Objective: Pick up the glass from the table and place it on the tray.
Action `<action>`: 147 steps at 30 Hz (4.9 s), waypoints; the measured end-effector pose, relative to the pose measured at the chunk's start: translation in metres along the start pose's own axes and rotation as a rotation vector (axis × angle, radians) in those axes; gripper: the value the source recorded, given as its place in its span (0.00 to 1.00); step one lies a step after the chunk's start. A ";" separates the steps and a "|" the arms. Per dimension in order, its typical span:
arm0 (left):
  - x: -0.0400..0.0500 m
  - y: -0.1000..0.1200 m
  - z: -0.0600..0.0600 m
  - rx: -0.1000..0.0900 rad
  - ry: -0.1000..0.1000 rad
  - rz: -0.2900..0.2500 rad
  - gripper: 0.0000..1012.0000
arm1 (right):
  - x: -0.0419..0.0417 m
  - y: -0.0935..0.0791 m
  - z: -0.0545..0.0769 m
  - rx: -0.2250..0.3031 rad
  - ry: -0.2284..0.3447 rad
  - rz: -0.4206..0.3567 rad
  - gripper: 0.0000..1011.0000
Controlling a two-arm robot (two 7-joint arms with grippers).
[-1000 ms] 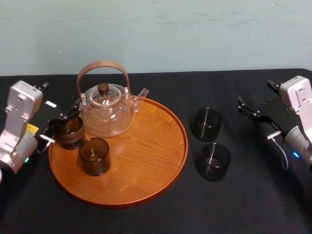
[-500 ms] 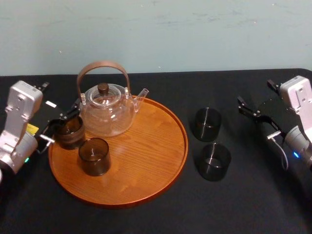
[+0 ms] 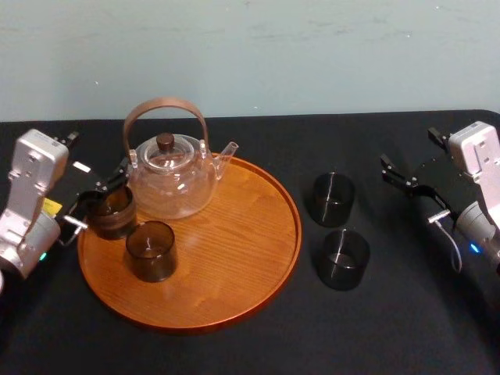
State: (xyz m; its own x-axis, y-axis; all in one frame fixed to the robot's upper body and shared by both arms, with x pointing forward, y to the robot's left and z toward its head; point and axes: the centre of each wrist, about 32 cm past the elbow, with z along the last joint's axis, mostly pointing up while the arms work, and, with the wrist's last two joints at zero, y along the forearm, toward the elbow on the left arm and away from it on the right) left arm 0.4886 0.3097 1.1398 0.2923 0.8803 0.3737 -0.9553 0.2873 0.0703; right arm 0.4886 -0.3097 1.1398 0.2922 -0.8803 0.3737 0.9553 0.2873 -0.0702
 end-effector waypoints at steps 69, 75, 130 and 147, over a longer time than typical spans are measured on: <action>0.0000 0.000 0.000 0.000 0.000 0.000 0.99 | -0.0529 -0.098 0.021 -0.003 0.117 0.296 0.99; 0.0000 0.000 0.000 0.000 0.000 0.000 0.99 | -0.0525 -0.101 0.018 -0.027 0.134 0.307 0.99; 0.0000 0.000 0.000 0.000 0.000 0.000 0.99 | -0.0475 -0.082 0.020 -0.206 0.214 0.374 0.99; 0.0000 0.000 0.000 0.000 0.000 0.000 0.99 | -0.0484 -0.068 0.018 -0.205 0.225 0.397 0.99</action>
State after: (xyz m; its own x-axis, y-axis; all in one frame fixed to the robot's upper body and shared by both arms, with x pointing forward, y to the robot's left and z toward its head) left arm 0.4886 0.3097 1.1398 0.2923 0.8803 0.3737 -0.9553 0.2873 0.0703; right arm 0.4091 -0.2795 1.1435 0.6160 -0.7843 0.0740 0.7511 0.5564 -0.3555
